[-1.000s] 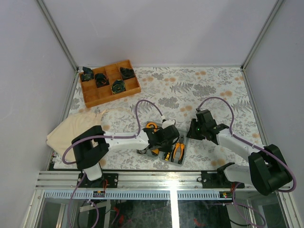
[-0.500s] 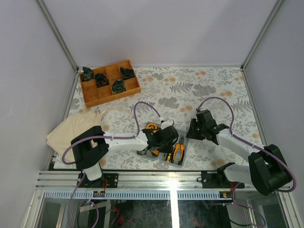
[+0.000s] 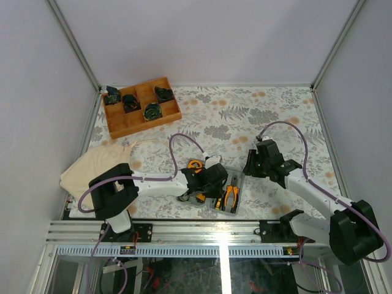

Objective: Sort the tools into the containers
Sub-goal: Adjust the screwdriver in the storage box.

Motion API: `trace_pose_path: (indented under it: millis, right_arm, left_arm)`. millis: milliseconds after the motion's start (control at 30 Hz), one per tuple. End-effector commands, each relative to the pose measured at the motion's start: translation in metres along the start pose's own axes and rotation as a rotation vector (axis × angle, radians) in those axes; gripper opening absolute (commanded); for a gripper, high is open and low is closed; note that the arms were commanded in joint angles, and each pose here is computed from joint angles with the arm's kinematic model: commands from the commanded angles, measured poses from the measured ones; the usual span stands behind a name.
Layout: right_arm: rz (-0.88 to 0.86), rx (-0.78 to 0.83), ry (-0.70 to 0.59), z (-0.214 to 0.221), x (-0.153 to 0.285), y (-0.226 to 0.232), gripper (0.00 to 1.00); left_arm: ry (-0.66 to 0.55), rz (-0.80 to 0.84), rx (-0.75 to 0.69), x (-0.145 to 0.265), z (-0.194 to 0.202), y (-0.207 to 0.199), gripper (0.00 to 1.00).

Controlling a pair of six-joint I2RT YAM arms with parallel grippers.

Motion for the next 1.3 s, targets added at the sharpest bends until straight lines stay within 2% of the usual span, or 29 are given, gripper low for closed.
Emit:
trace_pose_path:
  millis: [0, 333, 767, 967, 1267]
  right_arm:
    - [0.027, 0.017, -0.063, -0.018, 0.013, -0.001, 0.43]
    - [0.027, 0.014, -0.077, -0.02, 0.019, -0.001, 0.45]
    - [-0.001, 0.015, -0.08, -0.021, 0.021, 0.003, 0.46]
    - [-0.064, 0.038, -0.099, -0.025, 0.021, 0.01, 0.48]
    - [-0.221, 0.193, -0.083, -0.041, 0.008, 0.031, 0.51]
  left_arm:
    - [0.008, -0.178, -0.011, 0.002, 0.013, 0.041, 0.0]
    - [-0.083, -0.248, 0.031, 0.014, 0.003, 0.054, 0.0]
    - [-0.085, -0.296, -0.024, 0.015, 0.002, 0.059, 0.0]
    - [-0.087, -0.194, -0.062, 0.027, -0.004, 0.039, 0.17]
    - [-0.13, -0.023, -0.12, 0.058, -0.02, -0.001, 0.31]
Point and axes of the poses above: each gripper's point midway between its finger pads, its own x axis back along the fingers, its own y axis along the line the jaws close on, z = x × y, the point moved 5 cm from there along x, back along the fingers, and after that the axes turned 14 degrees about x, right-handed, at the moved point
